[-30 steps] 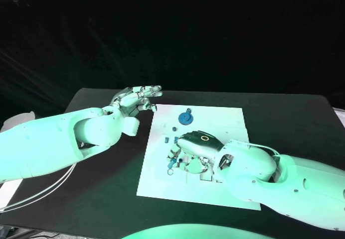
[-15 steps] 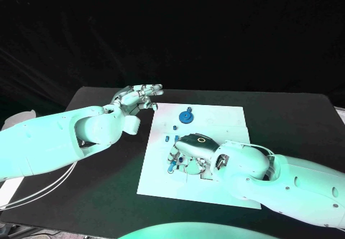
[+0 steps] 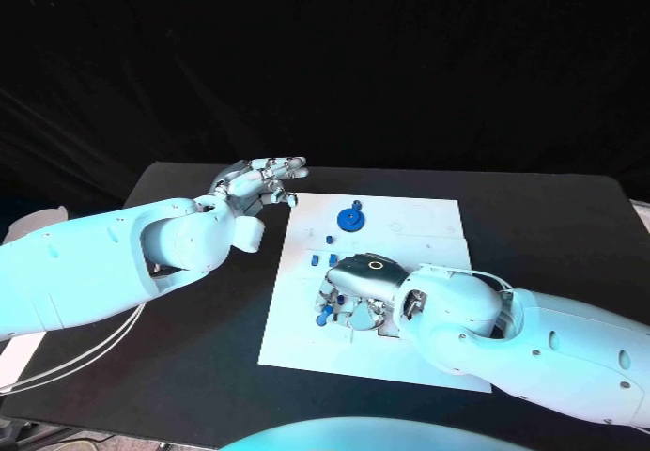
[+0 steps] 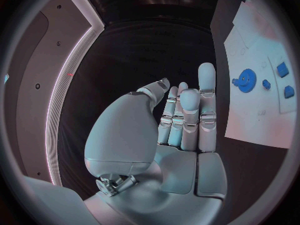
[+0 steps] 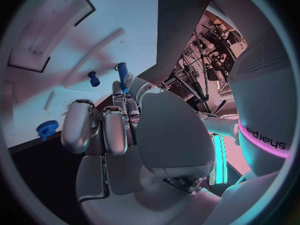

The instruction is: Assemble the parts on the task board

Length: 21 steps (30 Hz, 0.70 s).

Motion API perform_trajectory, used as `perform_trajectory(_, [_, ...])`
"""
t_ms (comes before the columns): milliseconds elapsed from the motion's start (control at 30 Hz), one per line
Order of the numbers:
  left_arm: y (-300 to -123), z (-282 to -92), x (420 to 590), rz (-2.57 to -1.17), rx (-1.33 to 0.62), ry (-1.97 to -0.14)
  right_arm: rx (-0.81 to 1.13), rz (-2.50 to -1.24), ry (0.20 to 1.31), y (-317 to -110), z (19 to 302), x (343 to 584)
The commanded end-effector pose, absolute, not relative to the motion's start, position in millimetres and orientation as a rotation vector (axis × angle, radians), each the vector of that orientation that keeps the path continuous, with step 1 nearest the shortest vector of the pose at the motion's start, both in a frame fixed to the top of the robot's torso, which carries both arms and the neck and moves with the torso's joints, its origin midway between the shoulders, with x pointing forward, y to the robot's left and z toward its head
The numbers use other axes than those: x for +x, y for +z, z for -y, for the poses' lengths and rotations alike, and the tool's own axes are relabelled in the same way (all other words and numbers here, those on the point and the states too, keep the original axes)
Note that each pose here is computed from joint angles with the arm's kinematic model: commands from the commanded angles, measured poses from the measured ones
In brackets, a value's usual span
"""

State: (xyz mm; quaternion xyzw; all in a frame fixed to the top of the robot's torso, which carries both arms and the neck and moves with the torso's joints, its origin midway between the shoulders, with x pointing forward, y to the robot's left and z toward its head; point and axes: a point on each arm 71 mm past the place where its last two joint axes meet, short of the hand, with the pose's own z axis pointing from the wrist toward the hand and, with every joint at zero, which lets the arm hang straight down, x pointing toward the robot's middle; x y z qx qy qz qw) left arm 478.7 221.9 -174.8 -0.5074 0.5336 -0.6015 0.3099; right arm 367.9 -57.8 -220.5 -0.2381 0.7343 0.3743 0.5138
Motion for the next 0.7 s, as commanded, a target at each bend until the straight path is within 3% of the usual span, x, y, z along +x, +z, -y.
perform_trajectory(33, [-173.7,-219.3,478.2,-1.412,-1.335,-1.615,-0.608,-1.795,0.85,-226.2,57.2,367.5])
perform_trajectory(700, [-173.7,-219.5,478.3,-1.412,-1.335,-1.614,-0.641,-1.795,0.825,-230.6,46.6,363.9])
